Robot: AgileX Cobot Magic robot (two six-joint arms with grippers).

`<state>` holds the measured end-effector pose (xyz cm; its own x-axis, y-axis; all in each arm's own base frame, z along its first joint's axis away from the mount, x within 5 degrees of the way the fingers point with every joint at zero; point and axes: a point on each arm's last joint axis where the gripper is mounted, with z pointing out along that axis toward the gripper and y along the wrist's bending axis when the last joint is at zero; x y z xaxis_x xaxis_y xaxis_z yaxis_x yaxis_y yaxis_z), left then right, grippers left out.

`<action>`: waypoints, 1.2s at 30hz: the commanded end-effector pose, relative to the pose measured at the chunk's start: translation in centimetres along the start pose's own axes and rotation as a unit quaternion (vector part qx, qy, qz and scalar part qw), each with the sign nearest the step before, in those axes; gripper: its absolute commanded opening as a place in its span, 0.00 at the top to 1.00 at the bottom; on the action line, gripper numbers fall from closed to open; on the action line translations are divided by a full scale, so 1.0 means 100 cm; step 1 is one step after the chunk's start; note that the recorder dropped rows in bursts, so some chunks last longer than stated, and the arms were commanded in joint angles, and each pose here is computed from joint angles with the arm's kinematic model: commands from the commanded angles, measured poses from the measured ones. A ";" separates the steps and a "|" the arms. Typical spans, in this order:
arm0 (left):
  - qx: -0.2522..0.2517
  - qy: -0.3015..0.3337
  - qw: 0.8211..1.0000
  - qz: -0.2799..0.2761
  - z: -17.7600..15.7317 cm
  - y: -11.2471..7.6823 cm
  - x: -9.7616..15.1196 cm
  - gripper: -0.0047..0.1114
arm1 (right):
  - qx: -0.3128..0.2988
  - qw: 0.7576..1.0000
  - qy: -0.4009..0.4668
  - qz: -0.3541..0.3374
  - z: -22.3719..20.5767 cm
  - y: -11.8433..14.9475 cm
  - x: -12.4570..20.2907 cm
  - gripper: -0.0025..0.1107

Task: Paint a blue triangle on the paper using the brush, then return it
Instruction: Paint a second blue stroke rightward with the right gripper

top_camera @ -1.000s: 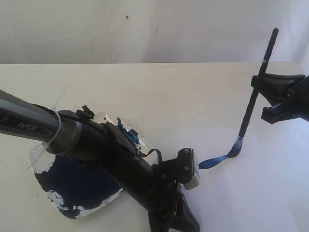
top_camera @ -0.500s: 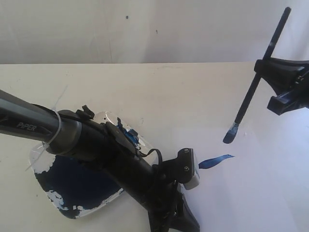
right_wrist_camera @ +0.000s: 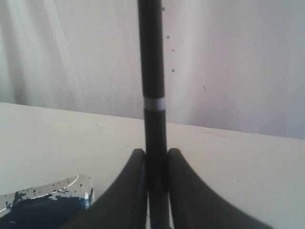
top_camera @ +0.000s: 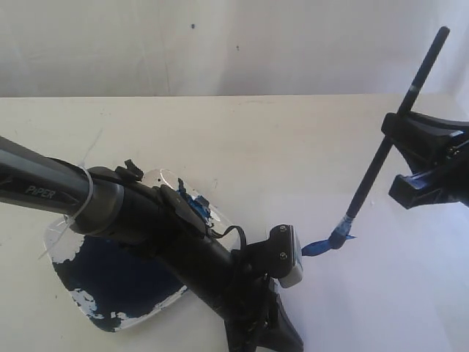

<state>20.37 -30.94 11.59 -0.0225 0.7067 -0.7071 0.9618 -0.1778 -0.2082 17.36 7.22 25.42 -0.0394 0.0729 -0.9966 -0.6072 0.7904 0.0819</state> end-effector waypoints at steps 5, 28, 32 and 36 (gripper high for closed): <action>0.013 0.021 1.000 0.003 0.006 -0.003 0.009 0.96 | 0.015 0.999 -0.001 0.031 0.014 0.006 0.009 0.98; 0.015 0.021 1.000 0.003 0.006 -0.003 0.009 0.96 | 0.029 0.998 0.045 0.036 0.036 -0.002 0.038 0.98; 0.015 0.021 1.000 0.003 0.006 -0.003 0.009 0.96 | 0.042 0.996 0.069 0.025 0.032 -0.003 0.037 0.98; 0.015 0.021 1.000 0.003 0.006 -0.003 0.009 0.96 | 0.056 0.995 0.080 0.015 0.026 -0.003 0.032 0.98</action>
<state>20.37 -30.94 11.59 -0.0259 0.7074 -0.7063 0.9617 -0.1752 -0.2108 19.72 9.08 21.95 -0.1824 0.0378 -0.9825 -0.5268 0.8399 0.1302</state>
